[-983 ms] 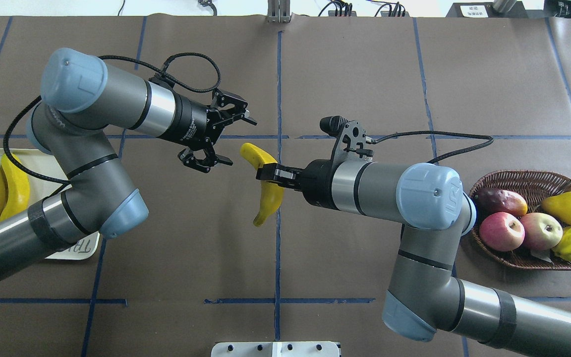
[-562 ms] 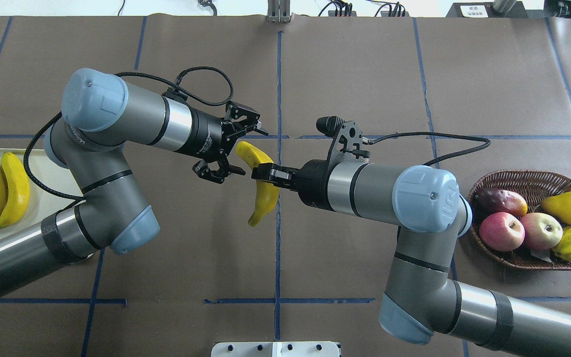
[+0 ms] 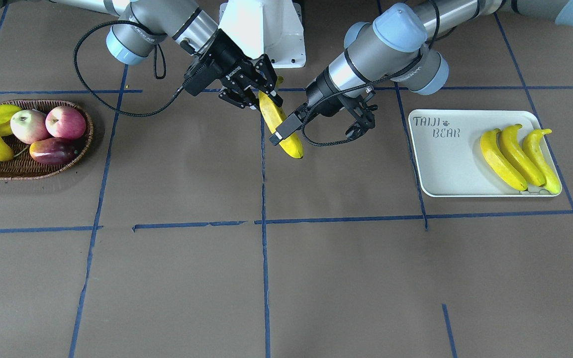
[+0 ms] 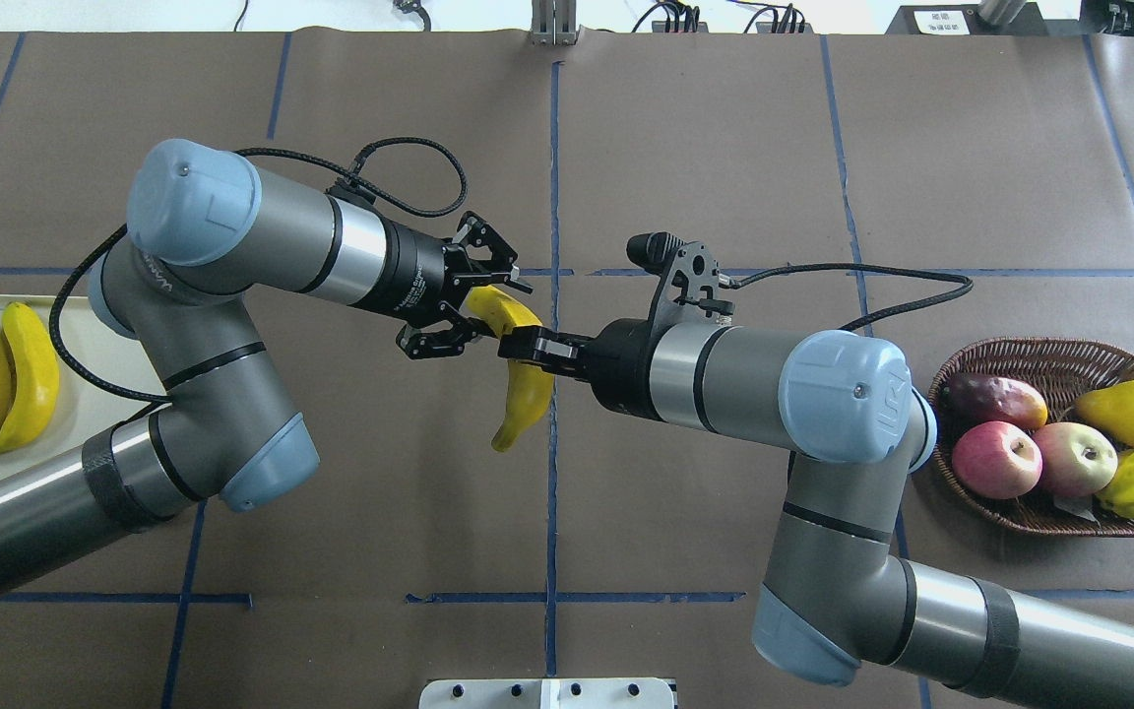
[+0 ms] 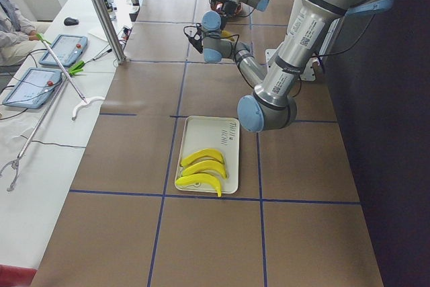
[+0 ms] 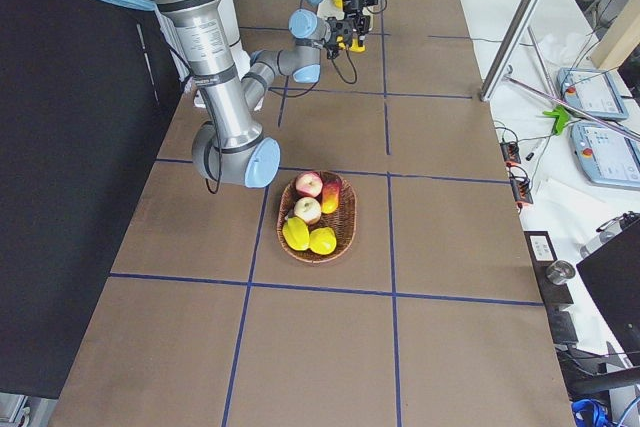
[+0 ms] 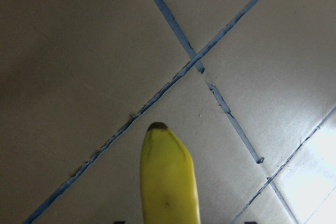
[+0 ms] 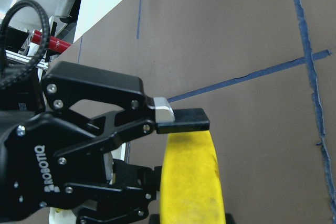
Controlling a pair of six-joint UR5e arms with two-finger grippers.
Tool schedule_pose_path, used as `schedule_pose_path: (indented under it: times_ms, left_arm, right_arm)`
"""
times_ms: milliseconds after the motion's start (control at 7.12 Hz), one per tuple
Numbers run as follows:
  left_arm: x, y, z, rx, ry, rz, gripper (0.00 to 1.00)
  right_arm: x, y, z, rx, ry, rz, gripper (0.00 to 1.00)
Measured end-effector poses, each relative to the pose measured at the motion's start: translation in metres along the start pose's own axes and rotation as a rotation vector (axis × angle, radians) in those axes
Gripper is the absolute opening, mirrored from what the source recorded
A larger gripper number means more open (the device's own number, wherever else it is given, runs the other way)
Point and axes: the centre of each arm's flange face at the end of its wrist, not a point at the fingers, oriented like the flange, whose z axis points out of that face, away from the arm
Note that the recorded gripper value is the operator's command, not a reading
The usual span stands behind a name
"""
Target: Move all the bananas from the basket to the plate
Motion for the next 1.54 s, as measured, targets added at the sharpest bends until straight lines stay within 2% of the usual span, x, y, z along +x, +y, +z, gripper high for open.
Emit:
schedule_pose_path:
  times_ms: [140,281,983,1264,1544]
  left_arm:
    - [0.000,0.000,0.000,0.000,-0.001,0.003,0.00]
    - [-0.001,0.000,0.000,0.000,-0.002,0.005,0.00]
    - [-0.008,-0.007,-0.001,0.008,-0.010,0.007,0.00]
    - [-0.020,-0.025,-0.006,0.034,-0.022,-0.006,0.00]
    - [-0.030,-0.056,-0.019,0.086,-0.040,-0.034,0.00]
  right_arm:
    - [0.000,0.000,0.000,0.000,0.000,-0.002,0.58]
    - [0.000,0.000,0.000,0.000,-0.001,-0.007,0.99]
    - [0.001,-0.004,-0.002,-0.016,0.004,-0.009,0.99]
    - [0.006,-0.026,-0.012,-0.088,0.027,-0.005,0.99]
    - [0.017,-0.075,-0.035,-0.165,0.120,0.027,0.99]
